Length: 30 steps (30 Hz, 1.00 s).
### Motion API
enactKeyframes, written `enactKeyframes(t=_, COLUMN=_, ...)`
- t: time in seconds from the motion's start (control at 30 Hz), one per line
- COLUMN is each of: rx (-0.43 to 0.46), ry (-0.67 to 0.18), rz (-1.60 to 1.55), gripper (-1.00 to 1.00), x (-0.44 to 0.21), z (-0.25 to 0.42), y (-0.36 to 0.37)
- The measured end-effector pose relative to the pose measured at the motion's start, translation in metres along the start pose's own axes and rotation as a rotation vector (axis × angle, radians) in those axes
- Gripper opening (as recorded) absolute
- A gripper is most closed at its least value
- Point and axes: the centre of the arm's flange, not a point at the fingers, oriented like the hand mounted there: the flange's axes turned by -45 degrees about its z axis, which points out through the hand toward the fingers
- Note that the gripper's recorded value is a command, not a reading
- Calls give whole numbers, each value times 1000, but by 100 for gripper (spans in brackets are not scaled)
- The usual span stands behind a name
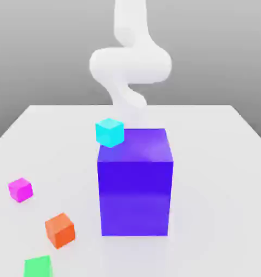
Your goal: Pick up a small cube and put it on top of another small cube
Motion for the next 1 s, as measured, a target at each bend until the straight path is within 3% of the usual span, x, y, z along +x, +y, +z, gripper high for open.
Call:
enactKeyframes(t=0.2, rx=17, ry=-188, rz=160, gripper=0, x=-51, z=130, y=104)
enactKeyframes(t=0.43, rx=-43, ry=-382, rz=351, gripper=0, x=-169, z=230, y=209)
enactKeyframes(t=0.77, rx=-278, ry=-642, rz=605, gripper=0, x=-388, z=246, y=317)
enactKeyframes(t=1.0, rx=-312, ry=-661, rz=604, gripper=0, x=-421, z=265, y=327)
